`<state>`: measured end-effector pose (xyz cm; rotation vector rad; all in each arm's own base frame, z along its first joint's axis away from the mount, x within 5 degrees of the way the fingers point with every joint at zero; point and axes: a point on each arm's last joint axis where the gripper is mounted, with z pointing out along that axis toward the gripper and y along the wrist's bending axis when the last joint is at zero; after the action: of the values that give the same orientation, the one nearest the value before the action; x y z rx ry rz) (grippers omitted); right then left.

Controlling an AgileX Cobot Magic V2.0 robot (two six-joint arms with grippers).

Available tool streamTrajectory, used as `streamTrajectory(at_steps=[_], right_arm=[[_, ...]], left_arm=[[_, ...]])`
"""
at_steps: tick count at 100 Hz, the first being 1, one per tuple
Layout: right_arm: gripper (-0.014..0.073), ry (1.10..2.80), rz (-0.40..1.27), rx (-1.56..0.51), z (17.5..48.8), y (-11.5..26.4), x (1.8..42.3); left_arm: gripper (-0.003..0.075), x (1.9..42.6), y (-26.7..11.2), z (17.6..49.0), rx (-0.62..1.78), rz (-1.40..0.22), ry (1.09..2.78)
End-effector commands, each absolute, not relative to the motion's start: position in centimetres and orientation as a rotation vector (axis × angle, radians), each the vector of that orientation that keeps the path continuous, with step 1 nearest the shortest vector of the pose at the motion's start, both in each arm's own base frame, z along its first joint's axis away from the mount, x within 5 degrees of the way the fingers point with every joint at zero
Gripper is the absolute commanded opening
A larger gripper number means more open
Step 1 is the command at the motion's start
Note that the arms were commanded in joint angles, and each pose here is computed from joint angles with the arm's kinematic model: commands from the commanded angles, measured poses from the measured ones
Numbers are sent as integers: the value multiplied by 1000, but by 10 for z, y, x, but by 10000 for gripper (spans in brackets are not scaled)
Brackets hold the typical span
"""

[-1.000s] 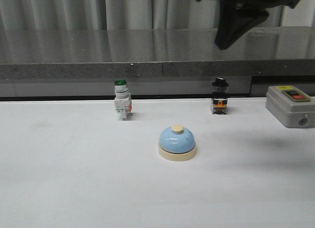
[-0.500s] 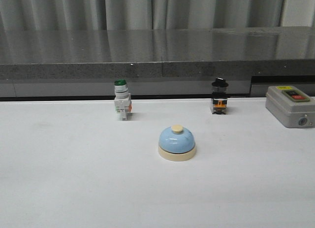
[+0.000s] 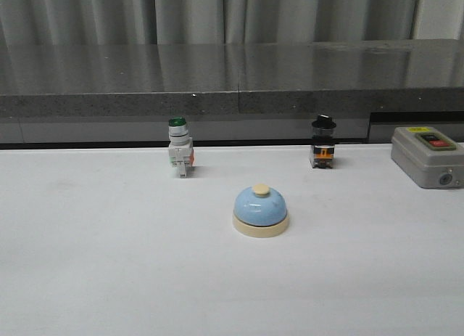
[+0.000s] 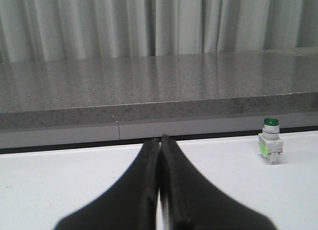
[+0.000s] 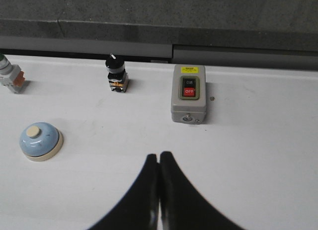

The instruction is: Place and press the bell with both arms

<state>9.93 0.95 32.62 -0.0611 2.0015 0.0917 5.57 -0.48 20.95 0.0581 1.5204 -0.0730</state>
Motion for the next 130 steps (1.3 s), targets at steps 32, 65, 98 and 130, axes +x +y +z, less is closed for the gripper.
streamTrajectory(at_steps=[32,65,98,130], right_arm=[[-60,1844,81,-58,341,8,85],[-60,1844,81,-58,341,8,85],[-60,1700,40,-64,325,5,84],[-60,1490,39,-53,277,4,58]], left_arm=[[-20,55,-4,204,46,-77,1455],[-20,55,-4,204,46,-77,1455],[-20,55,-4,204,46,-77,1455],[-20,55,-4,204,46,-77,1455]])
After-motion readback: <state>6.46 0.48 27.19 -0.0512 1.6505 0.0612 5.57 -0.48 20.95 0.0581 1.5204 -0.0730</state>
